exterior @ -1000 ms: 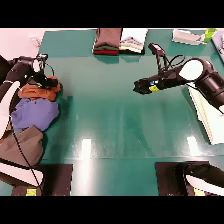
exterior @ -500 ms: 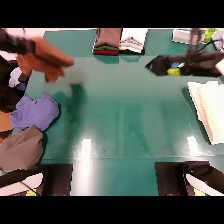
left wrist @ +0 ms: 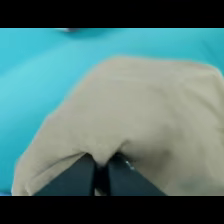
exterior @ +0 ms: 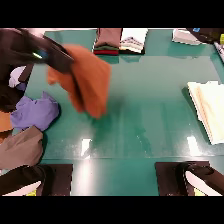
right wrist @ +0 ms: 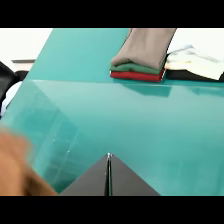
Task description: Fold the shirts.
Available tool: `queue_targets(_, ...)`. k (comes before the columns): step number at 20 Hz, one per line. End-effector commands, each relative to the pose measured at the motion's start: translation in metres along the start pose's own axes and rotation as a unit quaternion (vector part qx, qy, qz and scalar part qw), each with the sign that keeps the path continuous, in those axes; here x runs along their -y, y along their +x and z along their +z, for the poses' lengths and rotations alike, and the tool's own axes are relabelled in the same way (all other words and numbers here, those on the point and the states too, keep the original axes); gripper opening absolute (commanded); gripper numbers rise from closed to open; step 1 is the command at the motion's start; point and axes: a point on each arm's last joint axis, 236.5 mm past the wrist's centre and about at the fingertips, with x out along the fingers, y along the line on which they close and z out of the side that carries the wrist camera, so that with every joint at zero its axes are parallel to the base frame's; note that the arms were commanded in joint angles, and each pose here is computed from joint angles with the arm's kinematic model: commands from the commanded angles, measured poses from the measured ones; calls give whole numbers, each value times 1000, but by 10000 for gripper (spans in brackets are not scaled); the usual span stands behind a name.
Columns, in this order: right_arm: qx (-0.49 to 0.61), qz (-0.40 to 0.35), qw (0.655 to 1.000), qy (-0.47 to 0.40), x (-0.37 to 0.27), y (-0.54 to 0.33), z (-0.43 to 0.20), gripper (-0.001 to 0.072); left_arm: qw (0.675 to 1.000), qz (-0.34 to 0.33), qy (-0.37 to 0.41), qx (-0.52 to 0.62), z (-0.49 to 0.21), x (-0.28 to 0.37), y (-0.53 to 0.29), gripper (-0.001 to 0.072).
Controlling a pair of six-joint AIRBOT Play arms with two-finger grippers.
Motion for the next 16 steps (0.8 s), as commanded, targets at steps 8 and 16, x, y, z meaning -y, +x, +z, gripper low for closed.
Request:
queue_targets(8, -37, 10, 999, -2, -6, 11, -22, 23, 975, -92, 109, -169, -77, 104, 131, 623)
queue_targets(16, -47, 4, 999, 0, -1, 15, -29, 23, 958, -8, -96, -271, -148, -41, 192, 622)
